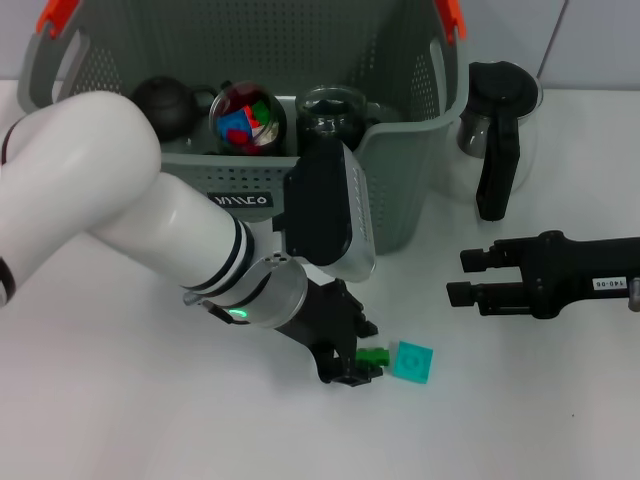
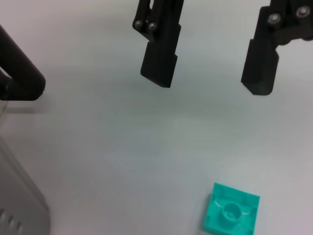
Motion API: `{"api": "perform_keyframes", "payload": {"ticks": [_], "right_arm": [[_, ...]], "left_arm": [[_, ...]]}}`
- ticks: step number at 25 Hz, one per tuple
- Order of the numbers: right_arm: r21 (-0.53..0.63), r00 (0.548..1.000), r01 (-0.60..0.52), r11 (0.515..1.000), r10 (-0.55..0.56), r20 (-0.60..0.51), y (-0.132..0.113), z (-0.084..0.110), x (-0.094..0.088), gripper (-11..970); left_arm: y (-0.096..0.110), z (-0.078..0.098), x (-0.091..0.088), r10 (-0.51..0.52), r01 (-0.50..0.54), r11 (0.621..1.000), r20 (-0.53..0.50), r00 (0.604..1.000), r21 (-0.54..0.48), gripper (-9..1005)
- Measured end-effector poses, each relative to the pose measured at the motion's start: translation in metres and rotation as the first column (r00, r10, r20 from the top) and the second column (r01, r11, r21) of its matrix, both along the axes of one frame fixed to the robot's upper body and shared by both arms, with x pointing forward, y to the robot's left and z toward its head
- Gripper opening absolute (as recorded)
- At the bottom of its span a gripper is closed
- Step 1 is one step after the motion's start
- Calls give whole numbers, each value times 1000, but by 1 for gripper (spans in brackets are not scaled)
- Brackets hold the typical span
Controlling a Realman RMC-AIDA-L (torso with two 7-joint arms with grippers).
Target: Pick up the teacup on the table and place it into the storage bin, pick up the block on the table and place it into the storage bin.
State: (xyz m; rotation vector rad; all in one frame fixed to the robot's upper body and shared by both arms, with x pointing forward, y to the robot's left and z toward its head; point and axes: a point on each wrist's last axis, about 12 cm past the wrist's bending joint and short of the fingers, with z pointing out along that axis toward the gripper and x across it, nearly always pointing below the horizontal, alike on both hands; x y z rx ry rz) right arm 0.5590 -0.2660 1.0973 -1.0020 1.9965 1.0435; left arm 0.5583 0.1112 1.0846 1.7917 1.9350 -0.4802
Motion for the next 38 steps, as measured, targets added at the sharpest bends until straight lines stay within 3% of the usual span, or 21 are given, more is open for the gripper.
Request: {"api": "perform_keyframes", "payload": {"ticks": [7, 15, 26, 34, 38], "right_arm": [[1, 1000, 0, 1000, 0, -2, 0, 0, 0, 641], [2, 1000, 0, 1000, 0, -5, 0, -1, -1, 641], [3, 1000, 4, 1000, -4, -11, -1, -3, -3, 641], [4, 1000, 5, 1000, -5, -13, -1, -3, -3, 642], [4, 1000, 5, 1000, -5, -13, -1, -3, -3, 643]], "left_arm": [[0, 1, -1, 1, -1, 1000, -21, 1000, 22, 466], [-1, 2, 2, 30, -28, 998, -24, 999, 48, 144], [9, 26, 1, 28, -27, 1000, -75, 997, 7, 123], [24, 28, 7, 89, -88, 996, -73, 993, 24, 98], [36, 43, 6, 97, -98, 995, -95, 991, -7, 96]]}}
